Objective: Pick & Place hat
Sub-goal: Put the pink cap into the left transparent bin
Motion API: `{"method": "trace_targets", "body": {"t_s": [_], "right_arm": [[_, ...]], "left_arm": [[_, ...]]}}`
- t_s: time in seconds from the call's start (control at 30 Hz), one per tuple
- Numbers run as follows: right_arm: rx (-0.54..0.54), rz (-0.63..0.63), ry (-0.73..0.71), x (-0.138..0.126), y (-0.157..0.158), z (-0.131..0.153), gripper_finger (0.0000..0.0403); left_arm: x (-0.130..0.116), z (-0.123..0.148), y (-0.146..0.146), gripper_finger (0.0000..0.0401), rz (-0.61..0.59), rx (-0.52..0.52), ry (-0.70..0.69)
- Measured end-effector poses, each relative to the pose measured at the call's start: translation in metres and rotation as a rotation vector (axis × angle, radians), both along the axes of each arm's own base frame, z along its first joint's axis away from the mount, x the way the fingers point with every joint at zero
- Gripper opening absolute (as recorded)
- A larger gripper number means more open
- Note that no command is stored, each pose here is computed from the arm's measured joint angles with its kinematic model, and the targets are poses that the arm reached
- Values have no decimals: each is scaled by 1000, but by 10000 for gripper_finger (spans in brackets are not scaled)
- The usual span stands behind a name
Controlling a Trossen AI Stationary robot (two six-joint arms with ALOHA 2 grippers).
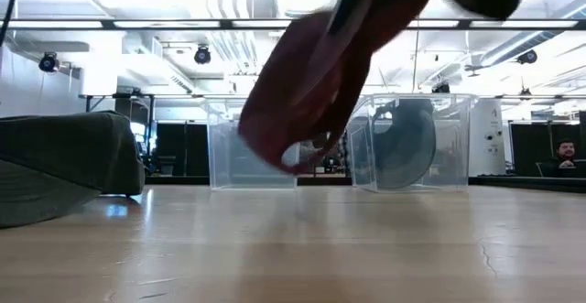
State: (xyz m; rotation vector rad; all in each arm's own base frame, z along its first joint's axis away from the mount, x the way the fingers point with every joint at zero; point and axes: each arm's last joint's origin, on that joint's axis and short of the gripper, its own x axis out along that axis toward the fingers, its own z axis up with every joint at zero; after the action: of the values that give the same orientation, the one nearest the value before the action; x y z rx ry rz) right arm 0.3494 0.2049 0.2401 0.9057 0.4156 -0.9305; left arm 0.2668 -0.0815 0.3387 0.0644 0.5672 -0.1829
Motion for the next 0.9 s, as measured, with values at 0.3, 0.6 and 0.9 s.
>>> {"method": "trace_targets", "body": {"t_s": [0.3, 0.6, 0.9], "right_arm": [[-143, 134, -75, -35, -10, 70, 14], [-324, 148, 45, -30, -110, 126, 13], [-142, 313, 48, 10, -244, 126, 13]], "left_arm": [[-54, 82, 12, 179, 177, -155, -276], [-101, 102, 28, 179, 373, -275, -354], [-129, 68, 39, 179, 523, -254, 1]]}}
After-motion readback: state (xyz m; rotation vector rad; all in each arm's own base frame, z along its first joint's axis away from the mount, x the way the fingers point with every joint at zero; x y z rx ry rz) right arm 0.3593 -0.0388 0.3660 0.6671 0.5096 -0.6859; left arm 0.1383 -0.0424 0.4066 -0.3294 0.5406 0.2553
